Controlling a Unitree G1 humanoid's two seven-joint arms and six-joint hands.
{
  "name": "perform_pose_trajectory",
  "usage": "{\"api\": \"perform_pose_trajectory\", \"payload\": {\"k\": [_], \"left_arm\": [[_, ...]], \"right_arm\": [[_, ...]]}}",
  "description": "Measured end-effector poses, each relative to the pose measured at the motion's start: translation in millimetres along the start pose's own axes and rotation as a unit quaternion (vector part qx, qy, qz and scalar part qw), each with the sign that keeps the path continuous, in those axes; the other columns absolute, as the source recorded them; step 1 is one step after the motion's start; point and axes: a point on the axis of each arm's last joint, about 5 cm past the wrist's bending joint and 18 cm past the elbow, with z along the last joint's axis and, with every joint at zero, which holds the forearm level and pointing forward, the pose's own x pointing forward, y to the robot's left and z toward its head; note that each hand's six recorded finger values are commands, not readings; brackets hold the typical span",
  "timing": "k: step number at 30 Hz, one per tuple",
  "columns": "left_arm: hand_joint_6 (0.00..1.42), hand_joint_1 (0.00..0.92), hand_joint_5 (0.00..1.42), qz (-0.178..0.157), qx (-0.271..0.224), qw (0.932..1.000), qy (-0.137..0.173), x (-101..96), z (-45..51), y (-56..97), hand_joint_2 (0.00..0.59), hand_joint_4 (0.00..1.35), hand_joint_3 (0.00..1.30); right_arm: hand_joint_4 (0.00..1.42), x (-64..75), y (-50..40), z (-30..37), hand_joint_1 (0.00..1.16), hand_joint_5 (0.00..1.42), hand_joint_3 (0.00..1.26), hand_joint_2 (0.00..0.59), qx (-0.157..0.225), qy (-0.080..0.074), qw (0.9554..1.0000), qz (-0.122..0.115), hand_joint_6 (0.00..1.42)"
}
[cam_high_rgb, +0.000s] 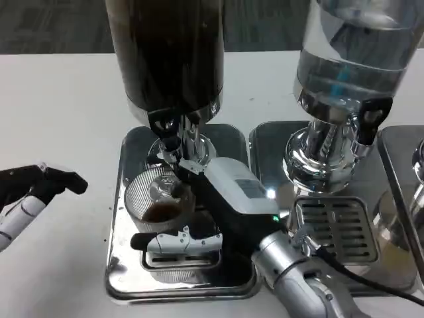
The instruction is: Grasp the cup under the faucet to collect the drink, then remove the cup.
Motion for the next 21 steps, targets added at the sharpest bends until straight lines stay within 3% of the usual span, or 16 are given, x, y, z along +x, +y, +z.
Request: {"api": "perform_pose_trajectory", "payload": {"k": [8,21], "left_arm": [[0.42,0.000,0.37,0.000,0.002,1.0000,-0.004,0.0,0.4,-0.1,0.223,0.51,0.59],[0.42,0.000,0.37,-0.003,0.006,1.0000,-0.004,-3.1,0.4,-0.8,0.215,0.49,0.58]], "right_arm": [[0.33,-5.2,6.4,3.0,0.40,0.61,0.27,0.069,-0.033,-0.006,0.9993,-0.015,0.84],[0.46,-12.0,12.2,3.1,0.44,0.76,0.34,0.126,-0.034,-0.003,0.9989,-0.032,1.08]]}}
